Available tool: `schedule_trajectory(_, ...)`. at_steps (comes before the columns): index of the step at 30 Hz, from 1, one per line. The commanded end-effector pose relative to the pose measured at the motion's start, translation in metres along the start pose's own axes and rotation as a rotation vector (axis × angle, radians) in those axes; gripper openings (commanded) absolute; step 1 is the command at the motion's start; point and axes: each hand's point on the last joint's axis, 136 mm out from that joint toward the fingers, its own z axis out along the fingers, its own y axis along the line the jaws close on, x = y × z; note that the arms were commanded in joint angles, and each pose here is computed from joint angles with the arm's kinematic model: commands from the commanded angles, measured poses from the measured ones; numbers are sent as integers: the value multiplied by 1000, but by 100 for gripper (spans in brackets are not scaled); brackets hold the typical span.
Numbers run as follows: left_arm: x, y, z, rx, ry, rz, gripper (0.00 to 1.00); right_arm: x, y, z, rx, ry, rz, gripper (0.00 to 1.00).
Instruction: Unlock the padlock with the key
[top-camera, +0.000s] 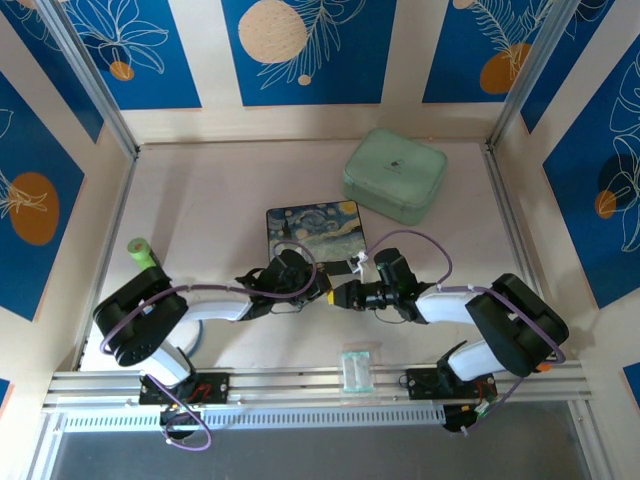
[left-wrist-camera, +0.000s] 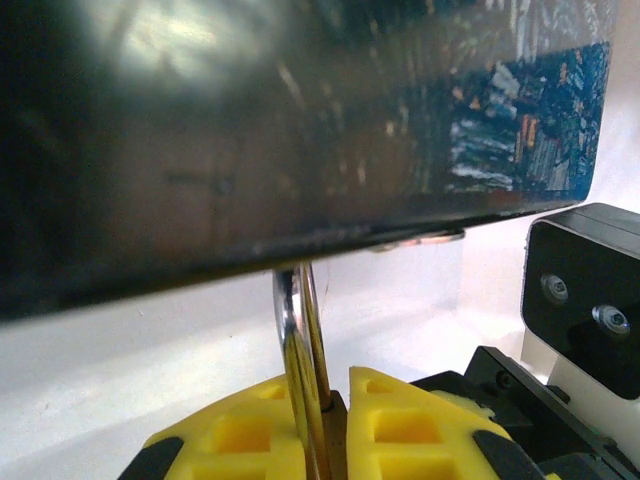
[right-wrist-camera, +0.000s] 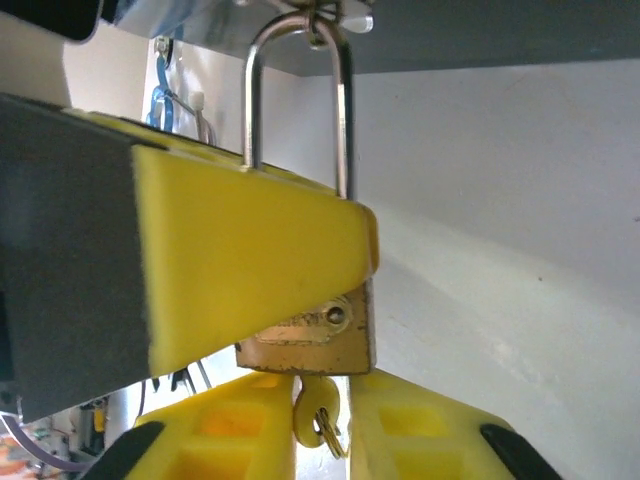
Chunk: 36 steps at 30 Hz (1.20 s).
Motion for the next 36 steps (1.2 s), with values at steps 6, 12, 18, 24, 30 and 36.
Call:
schedule_trajectory(6, 20, -1, -5, 22, 97, -61, 0, 3, -25, -6, 83, -26, 86, 35)
schedule_trajectory(12, 20, 1, -5, 17, 95, -62, 0, 1, -28, -13, 93, -53, 109, 39)
schedule_trajectory(18, 20, 2, -5, 16, 93, -61, 0, -1, -29, -21, 114, -85, 109, 40)
schedule_trajectory(24, 20, 5, -4, -4, 91, -48, 0, -5, -18, -29, 109, -107, 79, 41)
schedule_trajectory(30, 21, 24, -5, -102, 102, 34, 0, -20, 5, -50, 191, -193, -27, 44)
schedule_trajectory(36, 22, 48, -13, -268, 135, 174, 0, -54, 20, -84, 390, -298, -84, 48)
